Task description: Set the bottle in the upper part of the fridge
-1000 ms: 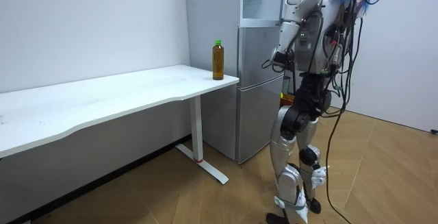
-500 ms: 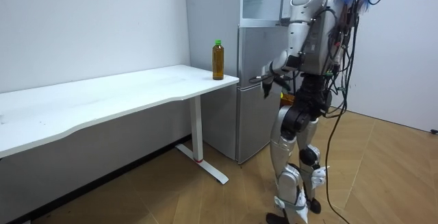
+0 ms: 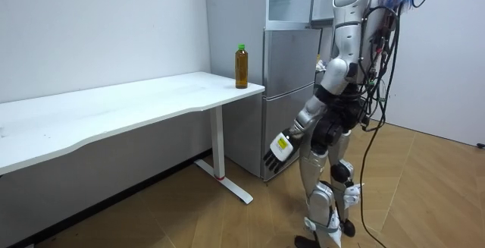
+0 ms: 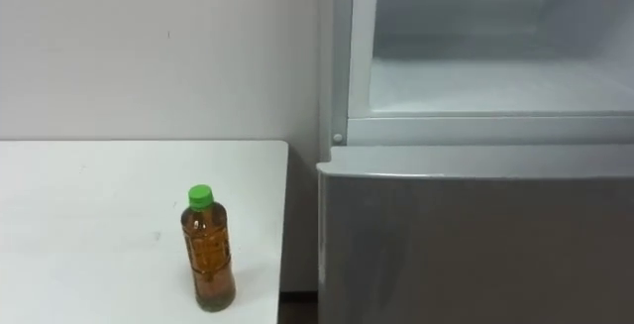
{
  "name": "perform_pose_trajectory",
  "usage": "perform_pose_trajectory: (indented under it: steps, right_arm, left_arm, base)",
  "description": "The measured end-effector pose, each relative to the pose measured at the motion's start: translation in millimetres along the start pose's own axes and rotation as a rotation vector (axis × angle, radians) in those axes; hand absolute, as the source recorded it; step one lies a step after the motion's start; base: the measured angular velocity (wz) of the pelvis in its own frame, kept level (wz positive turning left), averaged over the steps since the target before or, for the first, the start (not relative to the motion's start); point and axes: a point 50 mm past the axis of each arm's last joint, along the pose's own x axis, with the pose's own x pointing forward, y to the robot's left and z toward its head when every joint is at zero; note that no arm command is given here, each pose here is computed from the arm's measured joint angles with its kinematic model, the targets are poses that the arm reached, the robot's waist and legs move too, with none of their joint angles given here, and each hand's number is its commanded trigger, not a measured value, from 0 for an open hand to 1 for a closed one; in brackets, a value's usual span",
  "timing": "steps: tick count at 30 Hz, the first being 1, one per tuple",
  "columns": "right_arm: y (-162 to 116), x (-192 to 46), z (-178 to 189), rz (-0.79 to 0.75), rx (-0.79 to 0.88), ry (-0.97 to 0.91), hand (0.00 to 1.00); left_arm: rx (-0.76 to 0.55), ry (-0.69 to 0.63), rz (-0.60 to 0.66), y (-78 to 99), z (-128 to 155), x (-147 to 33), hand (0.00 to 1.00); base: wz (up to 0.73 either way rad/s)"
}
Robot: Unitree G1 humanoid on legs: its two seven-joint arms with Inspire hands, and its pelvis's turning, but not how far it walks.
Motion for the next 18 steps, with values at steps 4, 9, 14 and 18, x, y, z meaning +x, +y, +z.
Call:
perform_pose_trajectory:
  steps: [4,9,14,18]
  right_arm:
    - [-4.4,-1.7,2.2,-0.008,0.037,-0.037,0.0]
    - [0.7,-2.7,16.6,0.027,0.022,-0.123,0.0]
    - [18.4,-9.9,53.0,0.133,-0.013,-0.3,0.0]
    - [36.1,-22.0,85.3,0.236,0.008,-0.462,0.0]
  left_arm:
    - [-0.09,0.037,0.087,13.4,-15.0,-2.8,0.0]
    - [-0.08,0.095,0.127,16.3,-29.4,-5.4,0.0]
    - [-0.051,0.124,0.137,15.9,-37.3,-8.1,0.0]
    - [-0.051,0.128,0.136,14.4,-36.4,-7.6,0.0]
  base:
    - [0.0]
    - [0.02]
    - [0.04]
    - [0.01]
